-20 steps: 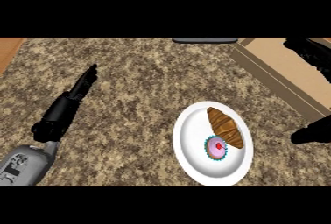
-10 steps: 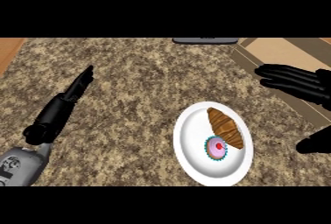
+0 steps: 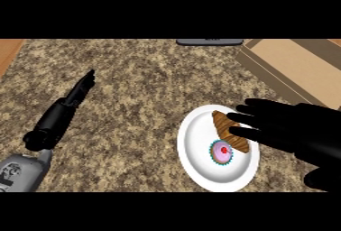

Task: Pick the cupcake from the plate and place it in the cardboard box

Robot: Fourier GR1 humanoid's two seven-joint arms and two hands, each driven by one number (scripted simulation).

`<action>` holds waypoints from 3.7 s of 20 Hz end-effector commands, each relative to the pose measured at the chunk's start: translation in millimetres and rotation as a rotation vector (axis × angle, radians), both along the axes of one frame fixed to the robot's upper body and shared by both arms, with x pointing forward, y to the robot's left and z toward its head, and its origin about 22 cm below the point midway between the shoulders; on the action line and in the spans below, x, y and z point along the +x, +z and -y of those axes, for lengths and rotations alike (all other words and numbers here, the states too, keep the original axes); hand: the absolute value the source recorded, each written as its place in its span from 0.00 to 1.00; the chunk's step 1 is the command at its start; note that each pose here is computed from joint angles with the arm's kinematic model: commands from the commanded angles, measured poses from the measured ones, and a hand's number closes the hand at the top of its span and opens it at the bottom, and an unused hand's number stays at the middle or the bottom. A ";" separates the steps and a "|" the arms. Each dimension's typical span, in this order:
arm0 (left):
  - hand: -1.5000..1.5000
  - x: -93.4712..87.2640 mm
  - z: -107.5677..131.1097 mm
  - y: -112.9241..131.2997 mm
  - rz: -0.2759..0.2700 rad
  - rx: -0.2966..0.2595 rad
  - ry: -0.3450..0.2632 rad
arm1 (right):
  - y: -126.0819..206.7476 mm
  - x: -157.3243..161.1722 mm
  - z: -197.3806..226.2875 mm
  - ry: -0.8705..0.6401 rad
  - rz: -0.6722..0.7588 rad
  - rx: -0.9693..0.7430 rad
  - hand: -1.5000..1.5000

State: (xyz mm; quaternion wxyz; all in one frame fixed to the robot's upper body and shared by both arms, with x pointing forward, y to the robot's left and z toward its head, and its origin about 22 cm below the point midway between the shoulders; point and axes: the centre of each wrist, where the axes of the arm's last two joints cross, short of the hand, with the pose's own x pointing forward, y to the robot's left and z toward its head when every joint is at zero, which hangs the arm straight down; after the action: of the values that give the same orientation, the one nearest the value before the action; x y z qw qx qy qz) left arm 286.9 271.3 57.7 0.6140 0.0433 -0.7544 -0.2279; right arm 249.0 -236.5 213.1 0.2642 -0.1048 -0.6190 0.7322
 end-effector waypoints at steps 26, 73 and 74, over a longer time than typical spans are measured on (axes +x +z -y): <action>0.50 -4.8 25.2 -3.2 -0.003 -0.006 -0.019 | -95.2 -40.3 -76.5 -0.159 0.053 -0.244 0.00; 0.50 -5.7 3.9 -3.3 -0.003 0.001 -0.011 | -161.1 8.8 -85.2 0.022 0.259 -0.050 1.00; 0.50 1.1 3.3 11.8 0.007 -0.015 -0.010 | -173.7 36.5 -85.6 -0.087 0.209 -0.020 1.00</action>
State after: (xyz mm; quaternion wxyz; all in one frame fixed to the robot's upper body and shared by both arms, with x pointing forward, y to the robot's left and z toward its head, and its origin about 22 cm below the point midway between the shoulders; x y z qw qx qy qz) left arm 287.5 267.8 63.3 0.6104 0.0416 -0.7575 -0.2277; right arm 266.1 -158.6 43.0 0.2025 -0.2040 -0.6014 0.7455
